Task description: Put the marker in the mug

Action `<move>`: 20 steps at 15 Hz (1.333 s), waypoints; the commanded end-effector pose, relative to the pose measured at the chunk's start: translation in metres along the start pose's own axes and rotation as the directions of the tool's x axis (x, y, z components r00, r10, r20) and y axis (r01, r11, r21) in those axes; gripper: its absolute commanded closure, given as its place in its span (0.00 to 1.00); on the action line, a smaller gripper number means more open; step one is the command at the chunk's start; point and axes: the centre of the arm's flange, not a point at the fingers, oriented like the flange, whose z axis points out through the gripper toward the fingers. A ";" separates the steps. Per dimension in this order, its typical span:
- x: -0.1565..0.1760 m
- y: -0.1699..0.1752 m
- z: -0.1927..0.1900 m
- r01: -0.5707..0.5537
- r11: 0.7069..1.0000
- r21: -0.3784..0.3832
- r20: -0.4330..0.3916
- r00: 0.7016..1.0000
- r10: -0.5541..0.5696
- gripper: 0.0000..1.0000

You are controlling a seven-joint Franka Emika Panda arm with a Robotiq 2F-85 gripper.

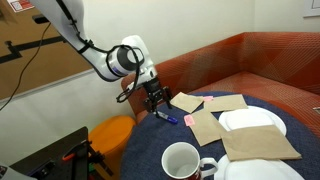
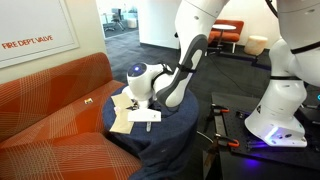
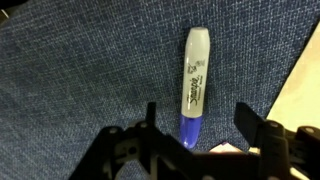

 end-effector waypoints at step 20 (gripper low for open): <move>0.005 0.009 -0.063 0.127 0.992 0.025 -0.051 0.991 -0.125 0.94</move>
